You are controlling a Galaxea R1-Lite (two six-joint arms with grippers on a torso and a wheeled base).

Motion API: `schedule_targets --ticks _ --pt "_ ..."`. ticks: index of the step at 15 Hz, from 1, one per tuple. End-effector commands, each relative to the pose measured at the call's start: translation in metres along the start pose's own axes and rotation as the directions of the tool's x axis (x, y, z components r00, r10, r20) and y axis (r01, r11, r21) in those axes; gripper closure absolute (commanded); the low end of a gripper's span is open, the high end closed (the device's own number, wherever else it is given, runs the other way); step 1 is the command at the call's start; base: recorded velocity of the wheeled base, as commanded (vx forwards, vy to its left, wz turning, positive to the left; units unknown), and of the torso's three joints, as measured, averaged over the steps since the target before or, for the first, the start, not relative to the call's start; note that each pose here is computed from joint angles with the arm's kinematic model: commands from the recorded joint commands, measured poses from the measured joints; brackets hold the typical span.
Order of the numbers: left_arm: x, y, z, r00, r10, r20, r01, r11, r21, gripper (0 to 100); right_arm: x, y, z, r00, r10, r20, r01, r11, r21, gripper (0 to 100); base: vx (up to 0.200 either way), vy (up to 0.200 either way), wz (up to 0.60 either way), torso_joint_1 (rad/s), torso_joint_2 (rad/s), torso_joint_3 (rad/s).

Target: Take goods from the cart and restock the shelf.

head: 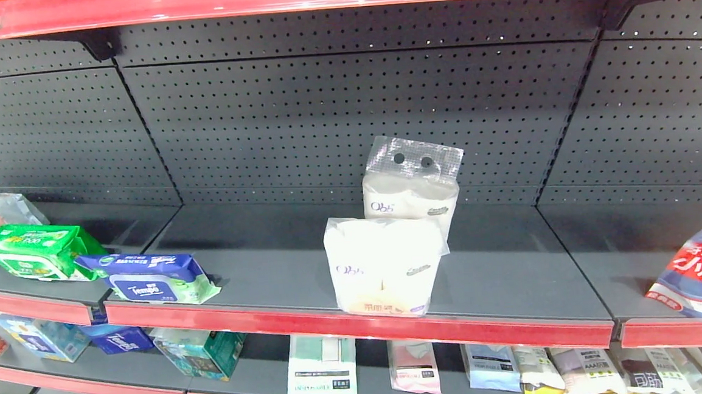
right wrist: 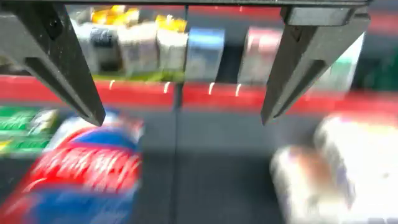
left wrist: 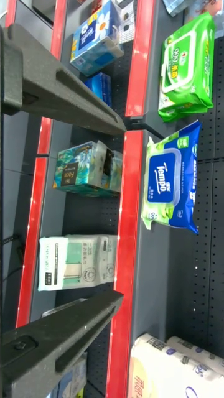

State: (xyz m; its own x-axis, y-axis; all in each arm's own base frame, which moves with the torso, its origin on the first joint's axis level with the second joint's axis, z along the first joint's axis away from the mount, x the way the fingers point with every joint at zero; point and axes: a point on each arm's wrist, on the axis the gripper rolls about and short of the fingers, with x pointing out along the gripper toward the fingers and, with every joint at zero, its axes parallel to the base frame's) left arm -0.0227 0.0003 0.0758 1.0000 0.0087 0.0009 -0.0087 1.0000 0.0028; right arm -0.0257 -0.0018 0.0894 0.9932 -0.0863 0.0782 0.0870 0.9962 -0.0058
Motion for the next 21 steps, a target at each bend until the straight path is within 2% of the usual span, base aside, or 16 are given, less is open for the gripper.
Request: schedule_targets --ticks 1,2,12,18,21 --pt "0.0000 0.0000 0.0000 1.000 0.000 0.001 0.000 1.000 0.000 0 0.0018 0.0015 -0.0124 0.997 0.056 -0.061 -0.057 0.998 -0.012 0 0.000 0.000 0.00 0.000 0.00 0.000" --pt "0.0000 0.0000 0.0000 1.000 0.000 0.001 0.000 1.000 0.000 0 0.0012 0.0014 -0.0144 0.994 0.053 -0.091 -0.055 0.998 -0.012 0 0.000 0.000 0.00 0.000 0.00 0.000" --pt "0.0000 0.0000 0.0000 1.000 0.000 0.001 0.000 1.000 0.002 0 0.0016 0.0014 -0.0136 0.996 0.050 -0.076 -0.050 0.999 0.002 0 0.000 0.000 0.00 0.000 0.00 0.000" --pt "0.0000 0.0000 0.0000 1.000 0.000 0.001 0.000 1.000 0.002 0 0.0016 0.0014 -0.0136 0.996 0.050 -0.076 -0.050 0.999 0.004 0 0.000 0.000 -0.60 0.009 0.00 0.002" --pt "0.0000 0.0000 0.0000 1.000 0.000 0.001 0.000 1.000 0.000 0 0.0016 0.0014 -0.0136 0.996 0.050 -0.076 -0.050 0.999 0.005 0 0.000 0.000 0.00 0.000 0.00 0.000"
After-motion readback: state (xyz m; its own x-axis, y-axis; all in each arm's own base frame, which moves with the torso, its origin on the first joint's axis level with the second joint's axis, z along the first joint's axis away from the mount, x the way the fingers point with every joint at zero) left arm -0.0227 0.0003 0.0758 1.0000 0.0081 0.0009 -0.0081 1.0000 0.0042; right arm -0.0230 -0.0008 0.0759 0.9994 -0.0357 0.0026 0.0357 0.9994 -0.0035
